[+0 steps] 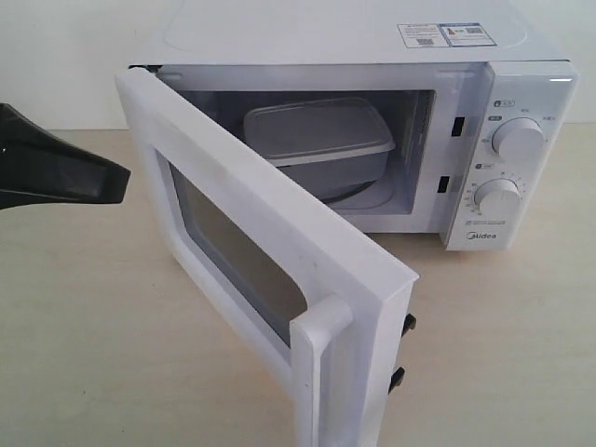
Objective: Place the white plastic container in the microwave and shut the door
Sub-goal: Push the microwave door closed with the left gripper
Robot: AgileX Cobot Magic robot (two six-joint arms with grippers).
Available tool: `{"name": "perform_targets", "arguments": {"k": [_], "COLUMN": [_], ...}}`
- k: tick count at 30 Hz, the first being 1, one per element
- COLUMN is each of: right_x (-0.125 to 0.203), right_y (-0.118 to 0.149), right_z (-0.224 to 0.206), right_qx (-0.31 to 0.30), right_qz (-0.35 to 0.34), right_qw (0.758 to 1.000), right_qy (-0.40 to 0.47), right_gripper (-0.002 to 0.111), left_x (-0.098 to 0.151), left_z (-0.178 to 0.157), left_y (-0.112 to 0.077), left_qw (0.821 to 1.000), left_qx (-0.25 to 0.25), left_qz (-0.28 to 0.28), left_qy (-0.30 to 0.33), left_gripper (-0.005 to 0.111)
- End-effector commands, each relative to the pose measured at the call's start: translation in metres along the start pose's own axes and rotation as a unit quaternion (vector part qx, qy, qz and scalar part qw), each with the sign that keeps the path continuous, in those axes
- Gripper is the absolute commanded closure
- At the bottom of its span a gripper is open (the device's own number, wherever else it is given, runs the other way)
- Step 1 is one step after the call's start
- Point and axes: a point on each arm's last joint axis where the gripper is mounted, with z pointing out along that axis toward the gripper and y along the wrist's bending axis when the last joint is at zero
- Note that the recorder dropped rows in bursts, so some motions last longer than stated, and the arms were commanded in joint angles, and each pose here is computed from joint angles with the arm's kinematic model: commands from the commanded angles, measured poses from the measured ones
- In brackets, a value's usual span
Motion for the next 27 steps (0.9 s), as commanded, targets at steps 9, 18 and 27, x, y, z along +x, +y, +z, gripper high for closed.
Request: {"name": "perform_targets", "arguments": {"k": [9, 18, 27], "right_x": [-0.001, -0.001, -0.001], "right_y": [0.0, 0.0, 0.0], "right_z": [0.0, 0.0, 0.0], "right_qx": [0.002, 0.002, 0.002], "right_qz": [-0.003, -0.003, -0.002], "right_qw": [1.0, 1.0, 1.0], "right_qy": [-0.005, -0.005, -0.005], "right_gripper": [0.108, 0.108, 0.108], "left_x": [-0.001, 0.001, -0.045], "left_z": [0.002, 0.06, 0.118], "left_y": [0.012, 0.031, 0.028], "left_qw": [0.998, 1.0, 0.993], "left_qx": [-0.056, -0.012, -0.085], "left_qz": [-0.005, 0.01, 0.053], "left_qy": [-0.012, 0.026, -0.054], "left_gripper": [0.102, 0.102, 0.102]}}
